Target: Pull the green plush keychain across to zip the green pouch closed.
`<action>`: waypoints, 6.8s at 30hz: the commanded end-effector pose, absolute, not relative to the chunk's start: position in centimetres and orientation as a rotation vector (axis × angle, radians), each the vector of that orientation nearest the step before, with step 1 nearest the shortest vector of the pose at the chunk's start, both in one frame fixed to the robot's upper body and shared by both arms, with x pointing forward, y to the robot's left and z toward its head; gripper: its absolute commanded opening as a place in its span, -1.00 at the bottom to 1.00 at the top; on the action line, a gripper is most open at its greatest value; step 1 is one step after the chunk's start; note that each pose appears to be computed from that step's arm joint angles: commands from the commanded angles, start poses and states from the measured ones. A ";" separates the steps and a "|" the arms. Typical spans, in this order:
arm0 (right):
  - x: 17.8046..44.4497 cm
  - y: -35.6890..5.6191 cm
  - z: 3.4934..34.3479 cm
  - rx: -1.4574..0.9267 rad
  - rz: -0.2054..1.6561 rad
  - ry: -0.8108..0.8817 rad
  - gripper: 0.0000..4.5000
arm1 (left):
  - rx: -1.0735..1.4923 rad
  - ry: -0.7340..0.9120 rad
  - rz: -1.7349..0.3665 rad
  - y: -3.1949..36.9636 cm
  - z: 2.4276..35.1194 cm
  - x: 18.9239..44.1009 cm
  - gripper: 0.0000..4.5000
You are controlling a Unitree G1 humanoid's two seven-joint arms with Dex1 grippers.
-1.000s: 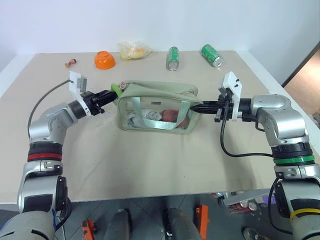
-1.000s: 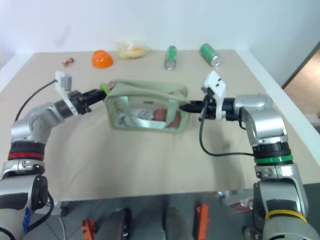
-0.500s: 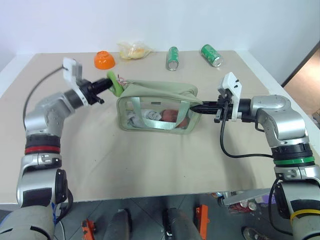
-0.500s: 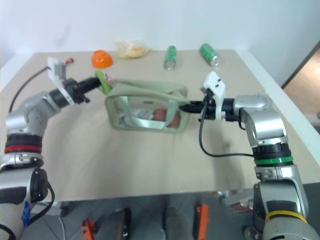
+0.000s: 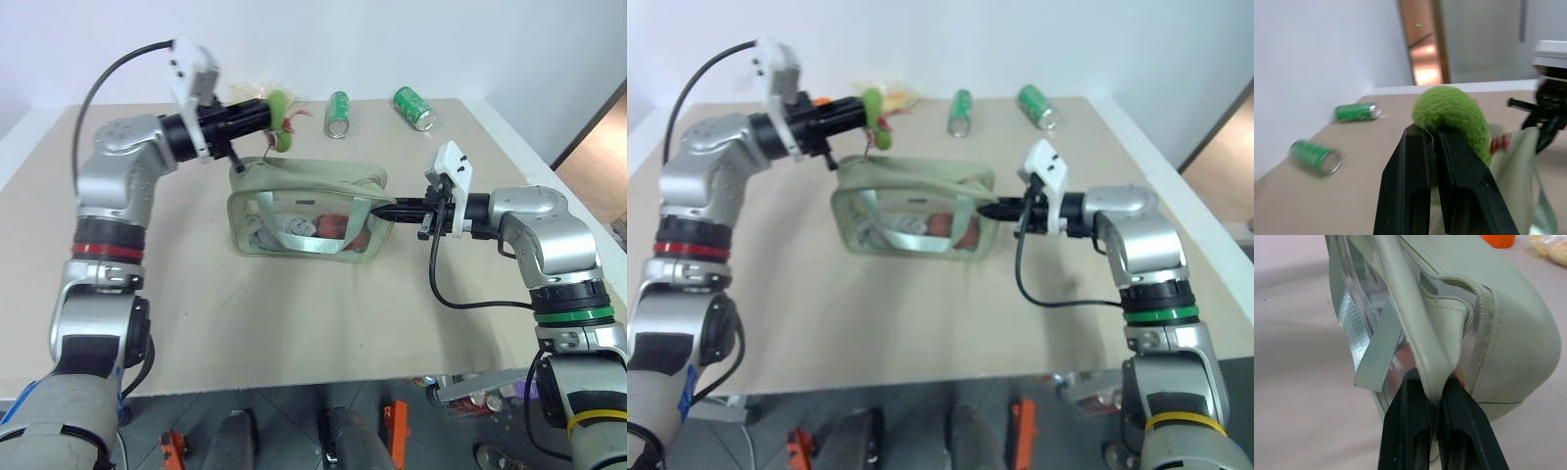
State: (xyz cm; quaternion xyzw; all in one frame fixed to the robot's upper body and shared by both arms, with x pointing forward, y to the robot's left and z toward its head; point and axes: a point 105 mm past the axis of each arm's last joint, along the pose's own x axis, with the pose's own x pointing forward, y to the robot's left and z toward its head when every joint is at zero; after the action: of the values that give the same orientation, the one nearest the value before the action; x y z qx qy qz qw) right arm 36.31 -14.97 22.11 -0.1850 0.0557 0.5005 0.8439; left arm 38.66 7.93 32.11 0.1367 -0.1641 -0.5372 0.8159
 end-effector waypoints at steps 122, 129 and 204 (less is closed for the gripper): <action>34.6 -3.3 29.3 -0.457 1.324 -0.177 0.21 | 0.032 0.003 -1.101 14.3 21.2 34.8 -1.00; 36.5 -3.5 28.6 -0.503 1.261 -0.140 0.21 | 0.033 -0.001 -1.098 14.3 21.2 34.7 -1.00; 39.1 -18.3 18.6 -0.732 0.711 0.147 -0.46 | -0.117 0.078 -0.952 16.1 19.4 34.9 -0.60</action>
State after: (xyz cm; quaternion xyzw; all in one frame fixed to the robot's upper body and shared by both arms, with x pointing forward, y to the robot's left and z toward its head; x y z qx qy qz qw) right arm 38.61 -17.43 14.77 -0.3956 0.1140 0.3643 0.8353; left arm 34.61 15.14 19.50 -0.0456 0.0315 -0.4790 0.8761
